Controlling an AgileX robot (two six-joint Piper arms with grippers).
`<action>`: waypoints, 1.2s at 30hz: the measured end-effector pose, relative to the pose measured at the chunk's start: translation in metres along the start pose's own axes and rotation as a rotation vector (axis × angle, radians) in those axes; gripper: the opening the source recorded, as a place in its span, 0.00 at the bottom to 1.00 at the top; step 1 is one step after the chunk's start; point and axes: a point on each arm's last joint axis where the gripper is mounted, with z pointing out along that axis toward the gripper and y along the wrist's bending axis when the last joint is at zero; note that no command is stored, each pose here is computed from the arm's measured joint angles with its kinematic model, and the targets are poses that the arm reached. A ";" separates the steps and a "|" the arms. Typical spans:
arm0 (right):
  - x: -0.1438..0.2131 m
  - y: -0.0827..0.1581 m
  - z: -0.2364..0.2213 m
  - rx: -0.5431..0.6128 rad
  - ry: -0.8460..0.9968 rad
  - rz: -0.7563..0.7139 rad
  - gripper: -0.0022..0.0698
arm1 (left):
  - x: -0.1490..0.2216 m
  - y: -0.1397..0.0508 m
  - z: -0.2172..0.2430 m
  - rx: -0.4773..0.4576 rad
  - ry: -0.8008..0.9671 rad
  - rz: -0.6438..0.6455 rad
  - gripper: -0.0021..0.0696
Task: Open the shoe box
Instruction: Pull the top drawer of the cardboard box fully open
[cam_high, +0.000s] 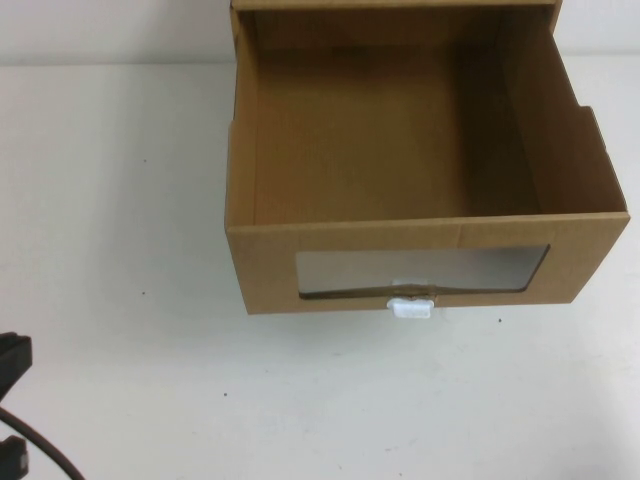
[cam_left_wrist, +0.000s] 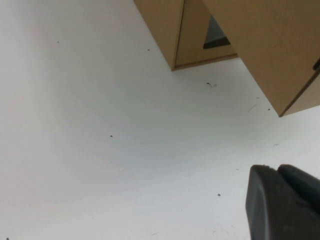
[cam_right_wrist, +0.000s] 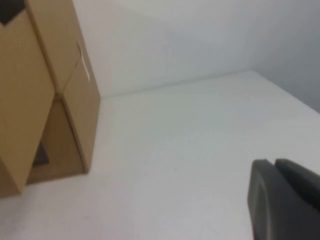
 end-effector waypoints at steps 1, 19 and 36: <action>0.006 0.000 0.001 -0.005 0.018 -0.033 0.00 | 0.000 0.000 0.000 0.000 0.000 0.000 0.03; 0.030 -0.002 -0.001 -0.034 0.241 -0.106 0.00 | 0.001 0.000 0.000 0.001 0.006 0.000 0.03; 0.030 -0.002 -0.001 -0.034 0.241 -0.109 0.00 | 0.001 0.000 0.000 0.001 0.006 0.000 0.03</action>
